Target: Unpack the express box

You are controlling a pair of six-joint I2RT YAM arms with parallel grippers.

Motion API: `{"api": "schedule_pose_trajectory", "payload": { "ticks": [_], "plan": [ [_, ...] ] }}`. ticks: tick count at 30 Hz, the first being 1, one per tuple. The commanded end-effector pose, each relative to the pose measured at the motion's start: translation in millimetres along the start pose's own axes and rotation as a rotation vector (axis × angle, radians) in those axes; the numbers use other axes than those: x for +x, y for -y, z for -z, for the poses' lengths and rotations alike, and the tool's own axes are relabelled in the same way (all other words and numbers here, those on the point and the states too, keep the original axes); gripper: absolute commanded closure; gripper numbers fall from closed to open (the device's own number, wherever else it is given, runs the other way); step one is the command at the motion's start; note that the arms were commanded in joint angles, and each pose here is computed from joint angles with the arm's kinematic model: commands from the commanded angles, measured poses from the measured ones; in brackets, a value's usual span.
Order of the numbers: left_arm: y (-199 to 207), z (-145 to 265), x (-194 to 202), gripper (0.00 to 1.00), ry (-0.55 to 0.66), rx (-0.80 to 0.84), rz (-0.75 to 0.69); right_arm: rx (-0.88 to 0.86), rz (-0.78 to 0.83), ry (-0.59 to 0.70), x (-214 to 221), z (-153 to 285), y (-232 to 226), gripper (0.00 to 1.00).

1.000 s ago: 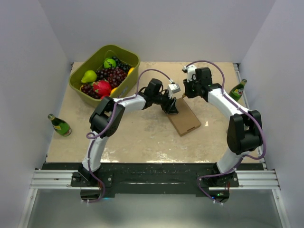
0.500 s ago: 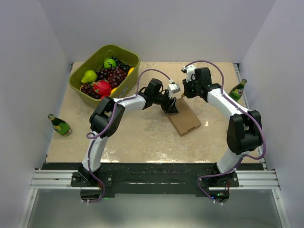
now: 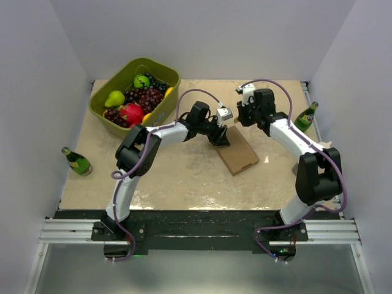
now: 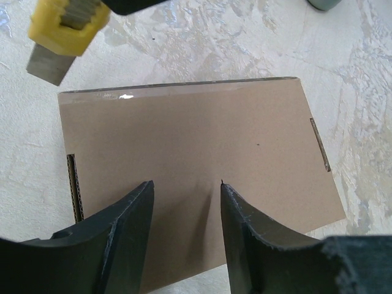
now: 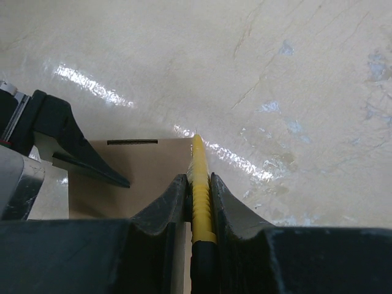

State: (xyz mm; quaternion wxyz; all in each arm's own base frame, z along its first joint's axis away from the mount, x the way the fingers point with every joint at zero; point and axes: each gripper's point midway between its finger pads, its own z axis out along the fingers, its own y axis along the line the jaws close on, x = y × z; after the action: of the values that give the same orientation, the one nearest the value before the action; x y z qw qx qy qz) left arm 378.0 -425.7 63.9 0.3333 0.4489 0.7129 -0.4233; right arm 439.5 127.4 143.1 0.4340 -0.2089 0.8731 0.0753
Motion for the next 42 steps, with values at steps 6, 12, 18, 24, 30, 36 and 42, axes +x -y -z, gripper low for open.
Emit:
{"api": "schedule_pose_trajectory", "payload": {
  "ticks": [6, 12, 18, 24, 30, 36, 42],
  "plan": [
    [7, -6, 25, 0.49, -0.068, 0.019, 0.04, 0.014, 0.023, 0.064, -14, 4, 1, 1.0],
    [8, -7, 26, 0.5, -0.071, 0.017, 0.037, 0.024, 0.011, 0.064, -13, 3, 3, 1.0],
    [9, -7, 26, 0.5, -0.072, 0.017, 0.036, 0.029, 0.01, 0.043, -8, -2, 4, 1.0],
    [8, -7, 25, 0.51, -0.071, 0.014, 0.034, 0.029, 0.015, 0.026, -3, -7, 5, 1.0],
    [8, -7, 27, 0.51, -0.075, 0.014, 0.037, 0.021, 0.017, 0.009, 2, -9, 3, 1.0],
    [8, -8, 26, 0.53, -0.074, 0.014, 0.036, 0.034, 0.017, 0.007, 3, -10, 6, 1.0],
    [8, -9, 28, 0.54, -0.076, 0.015, 0.037, 0.038, 0.021, 0.003, 4, -9, 6, 1.0]
  ]
}}
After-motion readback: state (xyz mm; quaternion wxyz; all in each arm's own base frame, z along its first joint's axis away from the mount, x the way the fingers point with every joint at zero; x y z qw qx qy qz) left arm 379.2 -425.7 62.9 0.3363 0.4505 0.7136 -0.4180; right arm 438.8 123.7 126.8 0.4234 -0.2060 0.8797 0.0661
